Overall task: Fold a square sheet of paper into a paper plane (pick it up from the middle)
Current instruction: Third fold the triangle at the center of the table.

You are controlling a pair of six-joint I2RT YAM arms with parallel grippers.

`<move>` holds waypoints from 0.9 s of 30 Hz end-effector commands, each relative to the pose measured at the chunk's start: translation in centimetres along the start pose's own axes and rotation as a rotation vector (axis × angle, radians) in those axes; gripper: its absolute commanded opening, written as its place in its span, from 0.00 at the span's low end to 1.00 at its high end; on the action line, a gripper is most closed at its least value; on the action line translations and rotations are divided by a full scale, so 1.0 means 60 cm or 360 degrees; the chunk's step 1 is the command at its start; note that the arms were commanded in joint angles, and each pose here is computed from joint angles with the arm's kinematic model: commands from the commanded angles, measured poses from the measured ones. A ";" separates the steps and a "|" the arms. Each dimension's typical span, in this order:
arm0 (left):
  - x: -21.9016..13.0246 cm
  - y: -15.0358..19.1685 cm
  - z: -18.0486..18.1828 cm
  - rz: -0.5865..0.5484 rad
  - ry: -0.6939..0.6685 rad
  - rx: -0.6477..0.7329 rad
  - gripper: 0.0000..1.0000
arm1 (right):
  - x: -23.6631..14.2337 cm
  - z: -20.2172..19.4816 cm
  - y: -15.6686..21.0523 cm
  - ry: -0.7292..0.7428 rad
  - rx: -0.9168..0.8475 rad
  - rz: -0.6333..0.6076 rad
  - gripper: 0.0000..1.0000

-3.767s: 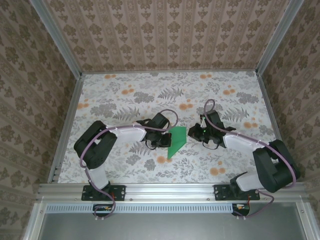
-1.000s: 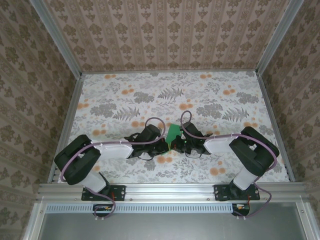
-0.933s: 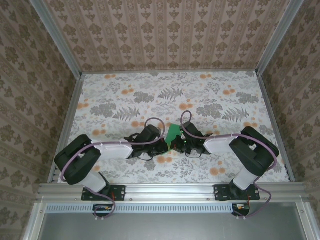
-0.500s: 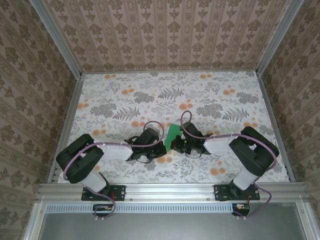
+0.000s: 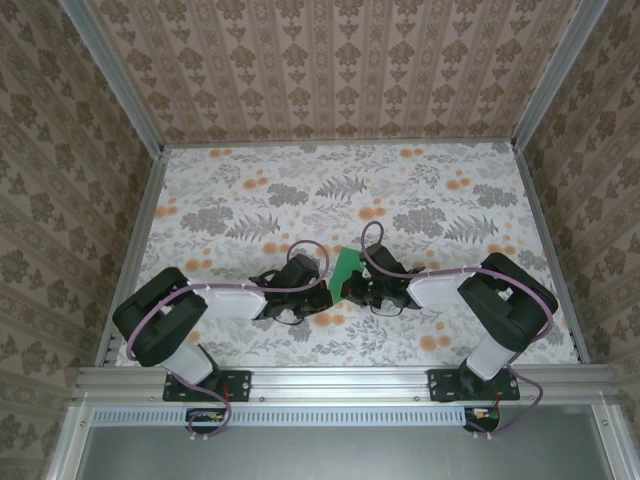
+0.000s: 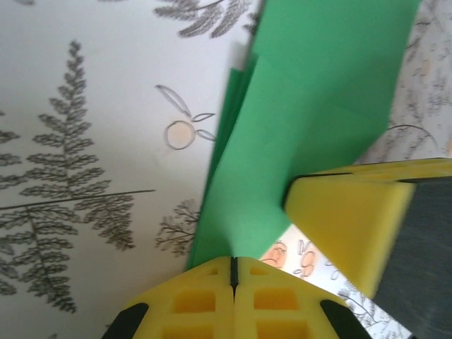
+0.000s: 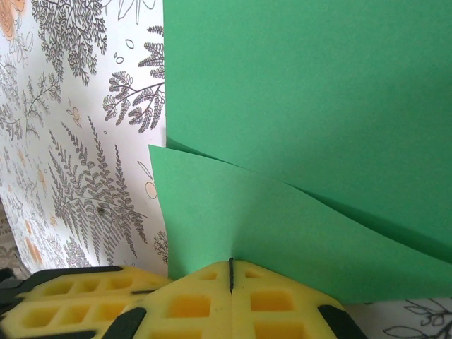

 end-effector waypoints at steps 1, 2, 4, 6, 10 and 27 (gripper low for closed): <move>0.009 0.014 0.031 0.0050 -0.0116 -0.0055 0.00 | 0.010 -0.031 0.007 0.0127 0.0041 0.0012 0.05; 0.009 0.018 0.040 0.0057 -0.0148 -0.0079 0.00 | 0.011 -0.030 0.007 0.0125 0.0035 0.0015 0.05; 0.008 0.025 0.057 0.0069 -0.0216 -0.0128 0.00 | 0.011 -0.031 0.007 0.0126 0.0019 0.0013 0.05; 0.005 0.028 0.068 0.0075 -0.0284 -0.0154 0.00 | 0.010 -0.032 0.004 0.0134 -0.0013 0.0004 0.05; 0.001 0.034 0.085 0.0098 -0.0375 -0.0218 0.00 | -0.004 -0.051 -0.008 0.0210 -0.0146 -0.0101 0.05; 0.009 0.040 0.095 0.0179 -0.0364 -0.0269 0.00 | -0.097 -0.083 -0.097 0.0332 -0.0189 -0.0411 0.06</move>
Point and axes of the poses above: each hand's point on the last joint's axis, 136 mm out from that joint toward the fingers, its own x axis out along the fingers, its own z axis along the line the jaws close on, y = z × x, the point moved 6 cm from there along -x, back along the fingers, and after that the axes turned 2 degrees about x, right-handed, at the moved point
